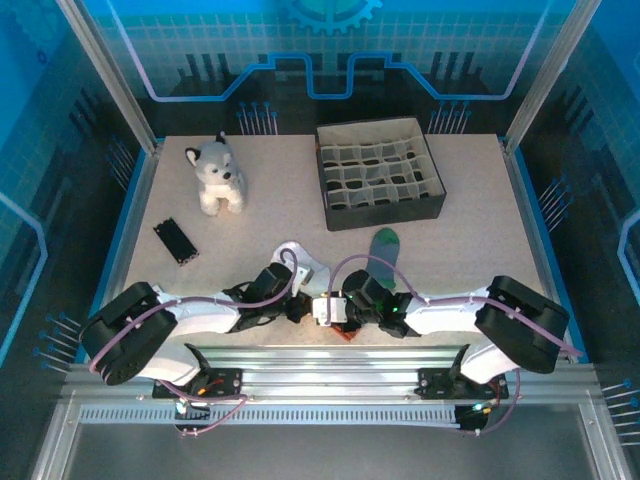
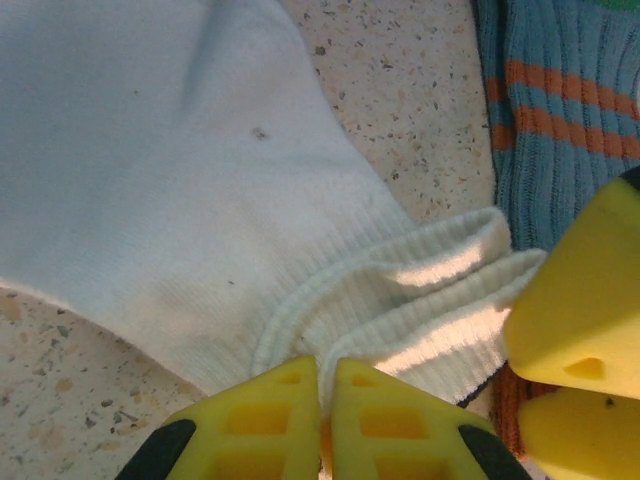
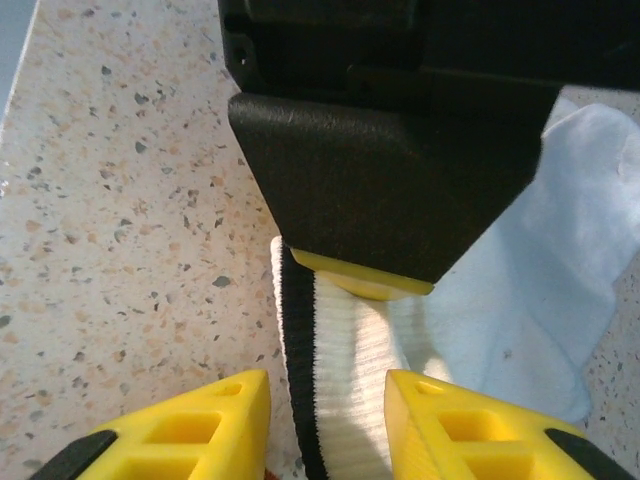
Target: Roll the socks
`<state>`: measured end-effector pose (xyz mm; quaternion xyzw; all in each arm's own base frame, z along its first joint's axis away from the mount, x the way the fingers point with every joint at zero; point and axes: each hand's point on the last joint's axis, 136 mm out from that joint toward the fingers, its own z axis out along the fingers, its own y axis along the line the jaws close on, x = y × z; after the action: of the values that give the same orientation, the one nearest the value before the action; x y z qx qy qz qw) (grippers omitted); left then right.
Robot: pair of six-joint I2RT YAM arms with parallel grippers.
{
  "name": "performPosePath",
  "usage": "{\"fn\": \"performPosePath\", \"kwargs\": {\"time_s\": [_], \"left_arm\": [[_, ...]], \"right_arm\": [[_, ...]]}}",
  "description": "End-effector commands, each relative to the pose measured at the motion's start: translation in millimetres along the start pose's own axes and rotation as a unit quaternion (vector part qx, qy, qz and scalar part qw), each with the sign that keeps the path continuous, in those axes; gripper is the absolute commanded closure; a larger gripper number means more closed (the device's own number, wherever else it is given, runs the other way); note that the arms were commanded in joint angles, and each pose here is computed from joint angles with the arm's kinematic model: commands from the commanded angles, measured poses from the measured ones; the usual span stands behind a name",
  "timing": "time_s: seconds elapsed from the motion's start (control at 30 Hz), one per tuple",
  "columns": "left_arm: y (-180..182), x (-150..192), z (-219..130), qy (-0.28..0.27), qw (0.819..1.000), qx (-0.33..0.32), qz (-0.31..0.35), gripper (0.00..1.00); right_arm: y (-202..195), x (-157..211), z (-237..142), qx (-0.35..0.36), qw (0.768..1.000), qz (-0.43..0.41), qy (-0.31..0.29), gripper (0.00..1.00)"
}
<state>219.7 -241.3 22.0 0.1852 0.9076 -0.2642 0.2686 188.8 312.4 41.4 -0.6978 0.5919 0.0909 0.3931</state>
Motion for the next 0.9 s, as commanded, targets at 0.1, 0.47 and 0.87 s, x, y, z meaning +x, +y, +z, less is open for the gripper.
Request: {"fn": "performPosePath", "kwargs": {"time_s": [0.1,0.47,0.87], "left_arm": [[18.2,35.5,-4.4,0.065,0.997,-0.026,-0.023,0.93],[24.1,32.6,-7.5,0.063,0.996,-0.026,-0.053,0.93],[33.6,19.8,-19.0,0.063,0.993,-0.026,-0.099,0.92]], "right_arm": [[-4.0,-6.6,12.8,0.006,1.0,-0.025,0.0,0.64],[6.2,5.0,29.3,-0.026,0.999,-0.026,0.03,0.63],[10.3,10.9,39.6,-0.048,0.997,-0.031,0.061,0.64]]}}
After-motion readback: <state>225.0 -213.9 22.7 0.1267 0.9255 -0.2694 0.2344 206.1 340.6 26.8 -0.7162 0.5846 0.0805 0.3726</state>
